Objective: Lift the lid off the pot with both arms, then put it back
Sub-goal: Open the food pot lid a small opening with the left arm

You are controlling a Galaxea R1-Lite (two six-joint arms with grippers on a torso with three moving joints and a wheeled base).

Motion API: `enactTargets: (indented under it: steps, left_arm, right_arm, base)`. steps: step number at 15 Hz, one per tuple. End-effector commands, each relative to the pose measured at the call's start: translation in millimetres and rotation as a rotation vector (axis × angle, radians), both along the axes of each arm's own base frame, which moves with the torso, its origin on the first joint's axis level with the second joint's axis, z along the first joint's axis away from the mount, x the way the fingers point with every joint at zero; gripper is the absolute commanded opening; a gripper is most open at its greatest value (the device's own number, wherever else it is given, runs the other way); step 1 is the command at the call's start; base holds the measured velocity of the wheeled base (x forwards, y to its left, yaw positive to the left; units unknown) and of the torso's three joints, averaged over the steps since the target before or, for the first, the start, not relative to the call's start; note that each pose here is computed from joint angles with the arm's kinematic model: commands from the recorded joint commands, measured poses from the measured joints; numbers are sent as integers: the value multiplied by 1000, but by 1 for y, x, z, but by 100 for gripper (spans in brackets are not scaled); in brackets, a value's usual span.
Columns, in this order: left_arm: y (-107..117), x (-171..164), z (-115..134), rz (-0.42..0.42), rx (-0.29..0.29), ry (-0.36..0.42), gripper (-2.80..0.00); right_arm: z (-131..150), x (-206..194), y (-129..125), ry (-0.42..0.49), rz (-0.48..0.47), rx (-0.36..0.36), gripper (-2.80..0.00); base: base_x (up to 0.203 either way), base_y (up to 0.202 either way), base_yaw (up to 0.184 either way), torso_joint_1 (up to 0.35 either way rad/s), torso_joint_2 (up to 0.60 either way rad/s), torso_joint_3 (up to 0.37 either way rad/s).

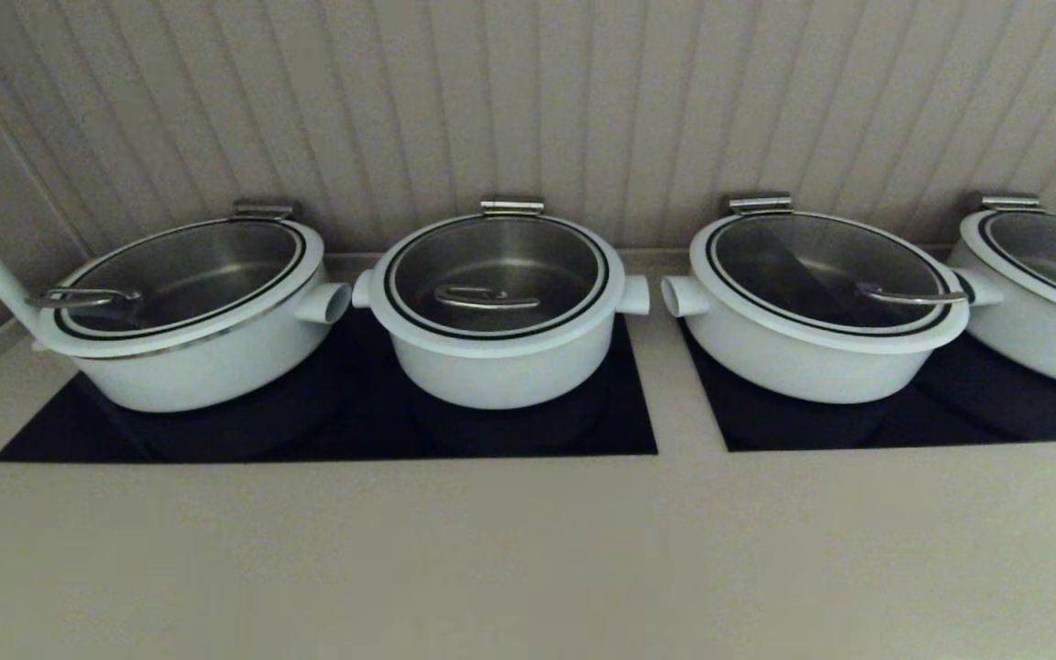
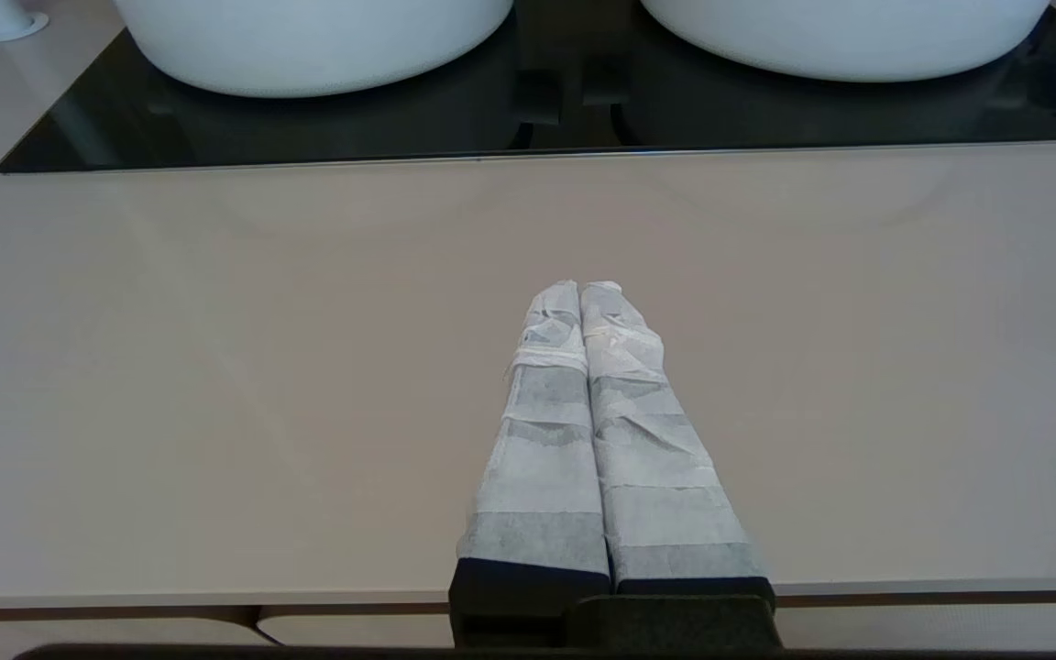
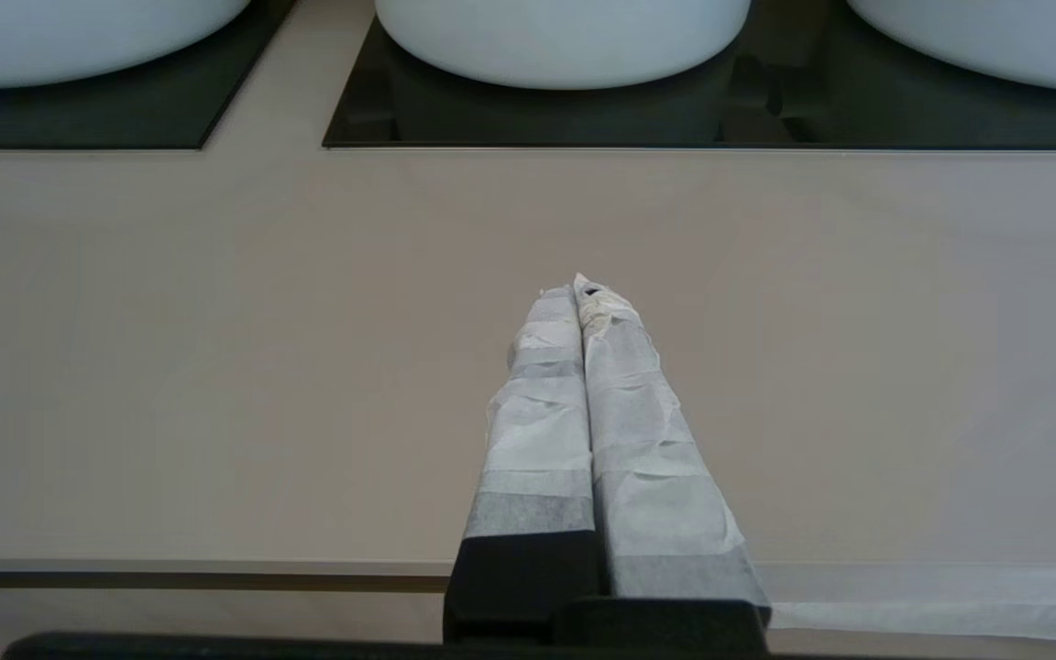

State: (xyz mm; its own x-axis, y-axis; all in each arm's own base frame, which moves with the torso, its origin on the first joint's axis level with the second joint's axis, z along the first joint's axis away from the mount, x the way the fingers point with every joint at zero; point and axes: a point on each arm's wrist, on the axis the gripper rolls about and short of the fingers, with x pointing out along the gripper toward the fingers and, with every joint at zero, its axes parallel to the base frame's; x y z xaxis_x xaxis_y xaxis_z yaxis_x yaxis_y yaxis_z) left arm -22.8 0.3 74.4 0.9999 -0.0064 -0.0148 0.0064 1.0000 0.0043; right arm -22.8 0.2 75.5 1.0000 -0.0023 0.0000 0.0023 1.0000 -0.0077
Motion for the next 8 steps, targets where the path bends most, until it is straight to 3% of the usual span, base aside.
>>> enactTargets:
  steps: [1,8]
  left_arm:
    - [0,0,0,0,0,-1,-280]
    - [0,0,0,0,2,0,-280]
  right_arm:
    - [0,0,0,1,1,-2,-280]
    - [0,0,0,2,4,-6,-280]
  base:
    - [0,0,0,0,0,0]
    - [0,0,0,0,0,0]
